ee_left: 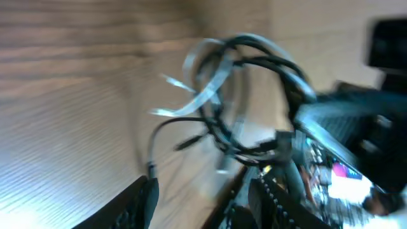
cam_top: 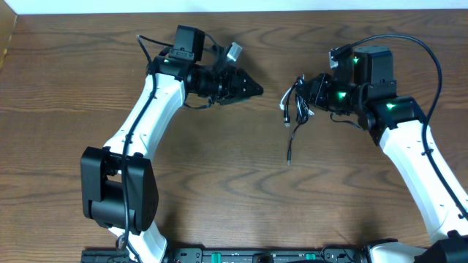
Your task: Untangle cables
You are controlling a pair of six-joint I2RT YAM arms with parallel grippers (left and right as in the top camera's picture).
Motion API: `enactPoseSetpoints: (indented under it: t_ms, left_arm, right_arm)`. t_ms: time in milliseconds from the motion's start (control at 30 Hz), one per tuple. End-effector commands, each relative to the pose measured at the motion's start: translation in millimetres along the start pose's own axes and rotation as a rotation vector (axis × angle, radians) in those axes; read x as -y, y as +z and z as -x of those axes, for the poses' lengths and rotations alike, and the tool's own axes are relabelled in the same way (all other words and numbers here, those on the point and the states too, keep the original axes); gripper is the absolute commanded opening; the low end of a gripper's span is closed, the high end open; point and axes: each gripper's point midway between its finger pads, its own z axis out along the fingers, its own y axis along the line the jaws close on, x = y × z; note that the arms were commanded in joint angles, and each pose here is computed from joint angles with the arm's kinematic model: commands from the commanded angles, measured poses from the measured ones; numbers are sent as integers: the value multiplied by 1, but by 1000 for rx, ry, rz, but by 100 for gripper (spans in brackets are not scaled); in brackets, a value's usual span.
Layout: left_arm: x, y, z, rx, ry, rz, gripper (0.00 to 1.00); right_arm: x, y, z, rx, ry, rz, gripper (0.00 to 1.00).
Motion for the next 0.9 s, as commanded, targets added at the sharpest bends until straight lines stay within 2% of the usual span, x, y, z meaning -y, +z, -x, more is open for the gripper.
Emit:
enactPoseSetpoints:
  t_ms: [0, 133, 333, 533, 867]
  left_arm:
    - [48, 16, -25, -106, 194, -241, 50]
    - [80, 13, -31, -117, 323, -390, 51]
    - [106, 10, -26, -67, 496, -424, 51]
    - [100, 21, -19, -39, 525, -349, 51]
    - [119, 30, -18, -25, 590, -380, 51]
  right_arm:
    - [-6, -2, 5, 36, 54, -11, 1]
    - [-9, -5, 9, 36, 105, 23, 1]
    - [-16, -2, 19, 58, 202, 69, 1]
    - [-52, -8, 24, 33, 192, 239, 1]
    - [-57, -9, 23, 18, 219, 260, 1]
